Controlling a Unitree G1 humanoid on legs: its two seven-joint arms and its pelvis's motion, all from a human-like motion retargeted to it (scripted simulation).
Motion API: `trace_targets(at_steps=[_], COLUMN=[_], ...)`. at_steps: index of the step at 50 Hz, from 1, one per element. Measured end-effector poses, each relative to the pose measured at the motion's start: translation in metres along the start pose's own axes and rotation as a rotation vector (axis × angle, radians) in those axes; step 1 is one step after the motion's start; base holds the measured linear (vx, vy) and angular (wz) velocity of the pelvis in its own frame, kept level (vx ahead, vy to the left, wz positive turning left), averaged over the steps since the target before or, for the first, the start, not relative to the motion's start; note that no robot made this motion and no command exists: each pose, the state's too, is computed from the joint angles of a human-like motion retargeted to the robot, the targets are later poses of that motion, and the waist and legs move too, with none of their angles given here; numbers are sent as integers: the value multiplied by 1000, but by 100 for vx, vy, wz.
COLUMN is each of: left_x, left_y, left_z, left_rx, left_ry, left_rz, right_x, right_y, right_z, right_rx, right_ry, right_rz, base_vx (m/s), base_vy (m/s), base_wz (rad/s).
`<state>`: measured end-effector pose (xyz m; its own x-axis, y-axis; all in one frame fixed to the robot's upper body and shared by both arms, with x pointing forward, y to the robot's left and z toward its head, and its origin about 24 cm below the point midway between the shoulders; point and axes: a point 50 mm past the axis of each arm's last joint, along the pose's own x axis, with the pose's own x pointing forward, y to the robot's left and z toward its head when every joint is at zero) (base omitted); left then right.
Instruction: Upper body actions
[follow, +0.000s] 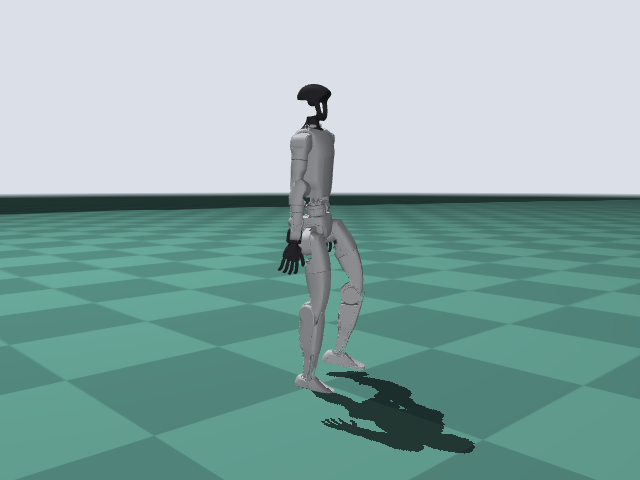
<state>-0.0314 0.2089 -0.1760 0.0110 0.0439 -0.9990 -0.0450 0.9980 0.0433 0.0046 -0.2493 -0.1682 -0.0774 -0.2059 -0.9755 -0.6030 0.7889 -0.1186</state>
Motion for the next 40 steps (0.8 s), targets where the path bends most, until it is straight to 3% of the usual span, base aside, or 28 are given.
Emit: trace_targets(at_steps=[5, 10, 20, 28, 40], left_x=[-4, -8, -27, -15, 1], left_y=[6, -15, -48, -28, 3], left_z=[-27, -60, -118, -89, 22], left_rx=[-45, -209, -407, -315, -156], left_ry=[95, 204, 417, 302, -32], left_rz=[32, -53, -95, -49, 10], right_x=[0, 0, -4, 0, -3], right_y=[4, -1, -8, 6, 42], right_z=[-13, -11, 47, 21, -52], right_rx=[-48, -94, -117, -153, 94], right_ry=[48, 54, -158, -83, 182], right_rz=[4, -9, -5, 40, 119], base_vx=[-14, -7, 2, 8, 14], base_vy=[-14, -8, -7, 3, 7], base_wz=[-46, -61, -71, 63, 121])
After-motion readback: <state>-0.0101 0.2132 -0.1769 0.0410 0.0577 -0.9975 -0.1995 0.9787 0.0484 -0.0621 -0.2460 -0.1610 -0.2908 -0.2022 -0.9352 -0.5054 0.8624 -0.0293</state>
